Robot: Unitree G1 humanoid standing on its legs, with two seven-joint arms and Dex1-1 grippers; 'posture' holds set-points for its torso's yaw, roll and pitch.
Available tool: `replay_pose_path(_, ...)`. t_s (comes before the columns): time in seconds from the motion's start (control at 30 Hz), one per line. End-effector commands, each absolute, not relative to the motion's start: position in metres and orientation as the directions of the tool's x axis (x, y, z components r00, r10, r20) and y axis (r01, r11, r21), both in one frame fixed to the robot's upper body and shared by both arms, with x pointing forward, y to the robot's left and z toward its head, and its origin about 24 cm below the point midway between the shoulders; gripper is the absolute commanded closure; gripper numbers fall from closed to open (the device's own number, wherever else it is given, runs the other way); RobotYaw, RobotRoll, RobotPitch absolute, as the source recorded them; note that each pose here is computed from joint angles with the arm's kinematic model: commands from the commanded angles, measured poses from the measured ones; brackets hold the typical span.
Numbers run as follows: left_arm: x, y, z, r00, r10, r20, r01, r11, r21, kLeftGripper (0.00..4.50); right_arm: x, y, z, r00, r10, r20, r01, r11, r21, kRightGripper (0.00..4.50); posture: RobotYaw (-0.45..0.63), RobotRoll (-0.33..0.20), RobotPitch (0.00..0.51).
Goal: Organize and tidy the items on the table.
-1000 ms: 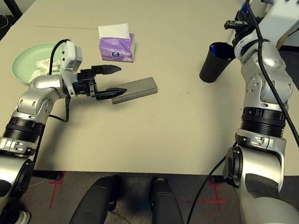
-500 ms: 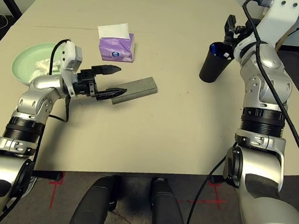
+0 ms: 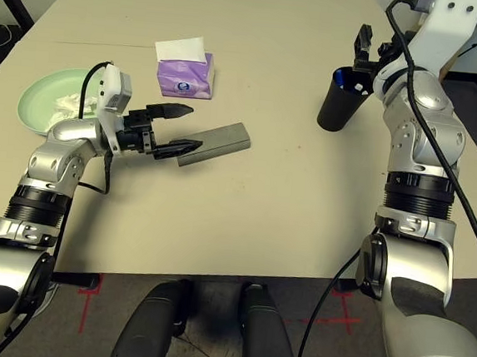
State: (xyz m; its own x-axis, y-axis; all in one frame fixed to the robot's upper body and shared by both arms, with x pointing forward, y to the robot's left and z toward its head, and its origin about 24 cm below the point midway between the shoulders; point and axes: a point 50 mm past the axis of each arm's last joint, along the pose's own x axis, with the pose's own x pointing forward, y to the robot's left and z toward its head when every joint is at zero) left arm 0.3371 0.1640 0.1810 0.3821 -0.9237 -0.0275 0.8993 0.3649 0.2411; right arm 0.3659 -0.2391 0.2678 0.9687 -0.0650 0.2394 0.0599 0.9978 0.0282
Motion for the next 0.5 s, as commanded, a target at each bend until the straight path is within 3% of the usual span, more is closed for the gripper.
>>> replay_pose_path(0.03,0.339,0.163,0.184,0.409,-0.913,-0.009,0.887,0.395,0.24,0.0,0.363,-0.238,0.259,0.951,0.028,0.309,-0.035,0.999,0.017,0.04,0.08,0.0,0.138)
replay_pose_path(0.23,0.35,0.164,0.197,0.597,-0.788,0.15,0.771,0.615,0.164,0.0,0.352,-0.246,0.229,0.904,0.116,0.411,-0.143,0.989,0.035,0.04,0.1,0.0,0.145)
replay_pose_path(0.37,0.357,0.174,0.198,0.801,-0.543,0.252,0.546,0.836,0.065,0.0,0.347,-0.246,0.205,0.912,0.132,0.388,-0.143,0.99,0.0,0.04,0.1,0.0,0.14)
replay_pose_path(0.5,0.358,0.192,0.19,0.919,-0.292,0.266,0.306,0.952,-0.014,0.0,0.341,-0.243,0.184,0.93,0.173,0.325,-0.165,0.985,-0.052,0.04,0.11,0.0,0.135)
